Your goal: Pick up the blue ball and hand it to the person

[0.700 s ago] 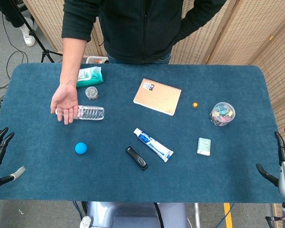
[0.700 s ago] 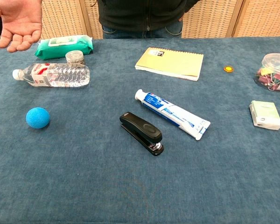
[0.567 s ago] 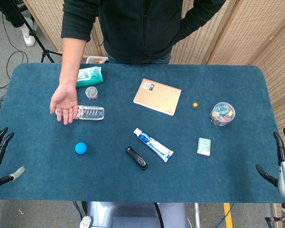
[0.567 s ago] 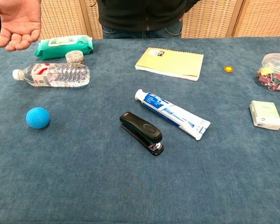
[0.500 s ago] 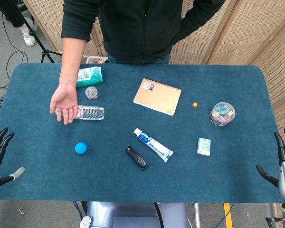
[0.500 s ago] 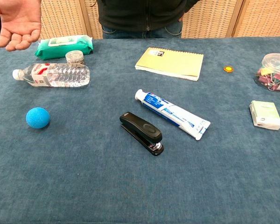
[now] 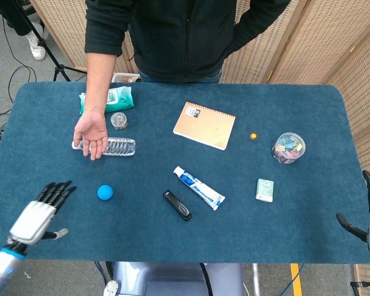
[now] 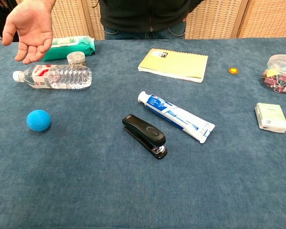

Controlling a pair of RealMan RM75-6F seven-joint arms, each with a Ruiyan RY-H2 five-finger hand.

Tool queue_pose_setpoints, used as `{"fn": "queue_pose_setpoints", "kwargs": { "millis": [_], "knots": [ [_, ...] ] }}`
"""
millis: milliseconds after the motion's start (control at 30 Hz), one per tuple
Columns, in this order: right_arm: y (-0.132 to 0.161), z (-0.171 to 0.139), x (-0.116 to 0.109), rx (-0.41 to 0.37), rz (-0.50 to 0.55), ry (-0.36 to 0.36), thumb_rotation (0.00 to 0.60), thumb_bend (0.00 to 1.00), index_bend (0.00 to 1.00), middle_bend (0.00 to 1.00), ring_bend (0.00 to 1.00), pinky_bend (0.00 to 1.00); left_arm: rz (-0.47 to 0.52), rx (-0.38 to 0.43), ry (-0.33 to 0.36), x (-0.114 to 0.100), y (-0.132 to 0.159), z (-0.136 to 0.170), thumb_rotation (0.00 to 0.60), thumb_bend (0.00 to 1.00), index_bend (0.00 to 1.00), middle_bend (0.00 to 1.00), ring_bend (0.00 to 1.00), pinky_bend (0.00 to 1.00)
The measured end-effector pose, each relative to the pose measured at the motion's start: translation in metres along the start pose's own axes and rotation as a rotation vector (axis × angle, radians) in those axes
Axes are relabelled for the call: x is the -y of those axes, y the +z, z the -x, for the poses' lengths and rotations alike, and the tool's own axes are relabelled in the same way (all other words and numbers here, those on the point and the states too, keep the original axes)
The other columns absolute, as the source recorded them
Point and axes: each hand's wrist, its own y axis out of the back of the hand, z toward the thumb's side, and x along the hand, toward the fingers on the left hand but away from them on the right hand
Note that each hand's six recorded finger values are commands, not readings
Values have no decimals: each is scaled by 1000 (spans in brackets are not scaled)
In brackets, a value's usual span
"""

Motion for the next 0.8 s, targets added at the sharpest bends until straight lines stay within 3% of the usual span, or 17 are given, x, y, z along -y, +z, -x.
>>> {"fn": "queue_pose_setpoints", "kwargs": {
  "millis": [200,500,667,800],
  "knots": [
    [-5,4,1,23,-2,6,600,0,0,0,0,0,33,-24,-59,26,2,-52,600,62,89,19,0,64],
    [-8,7,8,39,1,37,600,0,0,0,0,0,50,-26,-94,40,26,-108,600,80,112,138,97,229],
    [-10,8,9,49,-1,38,600,0,0,0,0,0,33,-16,-91,46,38,-122,600,163,325,341,232,376],
    [-9,9,10,49,4,40,600,0,0,0,0,0,-8,-19,-51,46,47,-129,600,314,529,509,390,520]
  ]
}}
